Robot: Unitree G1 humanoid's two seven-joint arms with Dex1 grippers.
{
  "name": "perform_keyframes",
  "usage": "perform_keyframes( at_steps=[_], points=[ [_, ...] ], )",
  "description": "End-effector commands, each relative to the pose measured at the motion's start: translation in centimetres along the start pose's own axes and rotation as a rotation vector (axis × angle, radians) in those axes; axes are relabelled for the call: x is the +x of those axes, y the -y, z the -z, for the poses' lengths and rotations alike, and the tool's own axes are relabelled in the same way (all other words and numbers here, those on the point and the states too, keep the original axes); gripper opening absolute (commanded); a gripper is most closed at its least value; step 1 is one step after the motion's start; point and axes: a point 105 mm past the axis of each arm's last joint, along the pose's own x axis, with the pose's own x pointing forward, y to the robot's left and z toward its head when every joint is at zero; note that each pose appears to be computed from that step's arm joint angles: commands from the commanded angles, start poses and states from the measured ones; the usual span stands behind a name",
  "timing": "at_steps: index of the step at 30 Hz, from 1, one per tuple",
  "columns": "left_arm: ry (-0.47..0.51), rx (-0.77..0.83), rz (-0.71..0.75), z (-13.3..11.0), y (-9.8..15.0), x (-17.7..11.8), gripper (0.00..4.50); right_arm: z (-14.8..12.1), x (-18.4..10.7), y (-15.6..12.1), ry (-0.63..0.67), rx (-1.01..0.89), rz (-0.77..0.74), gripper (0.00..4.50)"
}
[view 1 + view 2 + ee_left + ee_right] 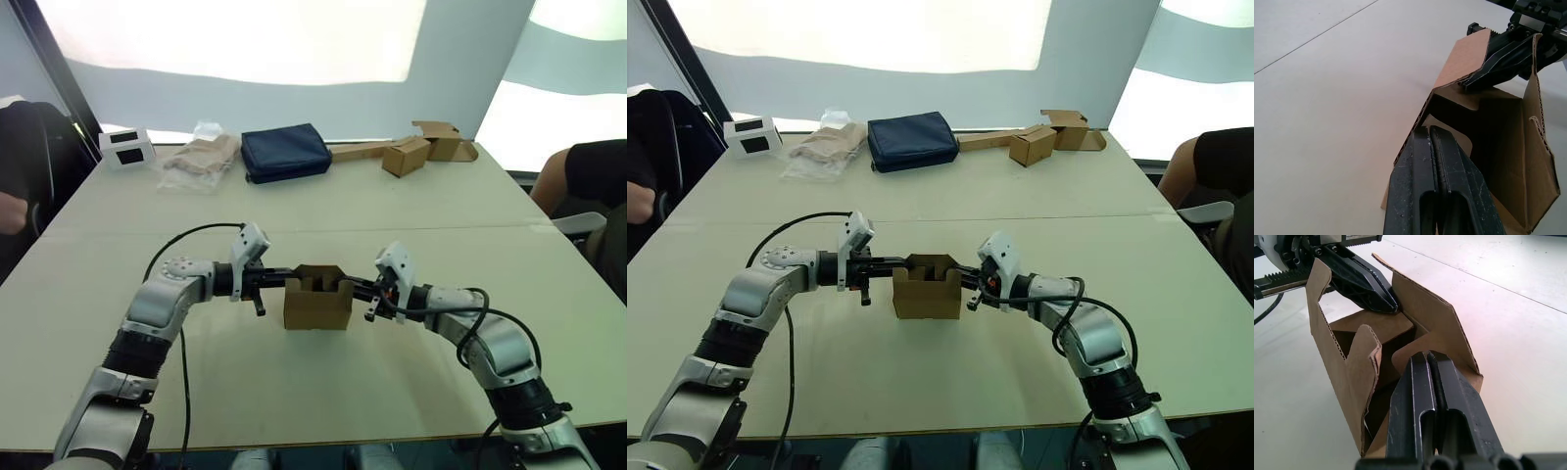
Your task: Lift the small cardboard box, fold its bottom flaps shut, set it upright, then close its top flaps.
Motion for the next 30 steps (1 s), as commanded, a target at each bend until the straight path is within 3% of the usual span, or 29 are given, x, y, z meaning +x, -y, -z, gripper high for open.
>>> perform_keyframes(
  at_steps=[1, 4, 7, 10, 16, 22, 30],
  points=[
    [0.043, 0.031, -0.007, -1.9, -0.2, -0.8, 0.02, -3.2, -1.1, 0.0, 0.101, -0.024, 0.006, 0.0],
    [0.062, 0.03, -0.011, -2.6, -0.3, -1.2, 0.02, -4.0, -1.5, -0.2, 0.129, -0.013, 0.006, 0.0],
    [0.125, 0.051, -0.057, -5.6, -2.0, -3.3, 0.02, -6.9, -2.9, -1.4, 0.195, -0.048, -0.029, 0.0],
    [0.132, 0.056, -0.068, -6.5, -2.9, -3.6, 0.02, -7.8, -3.5, -2.9, 0.199, -0.058, -0.088, 0.0],
    [0.118, 0.03, -0.033, -5.5, -3.6, -1.9, 0.02, -6.8, -3.0, -4.8, 0.132, -0.068, -0.165, 0.0],
    [0.059, 0.012, 0.03, -2.7, -3.6, 1.4, 0.02, -4.5, -1.6, -6.9, 0.04, -0.075, -0.249, 0.0],
    [0.025, 0.015, 0.094, -1.1, -3.3, 3.4, 0.02, -2.9, 0.1, -6.2, -0.006, -0.071, -0.235, 0.0]
  ],
)
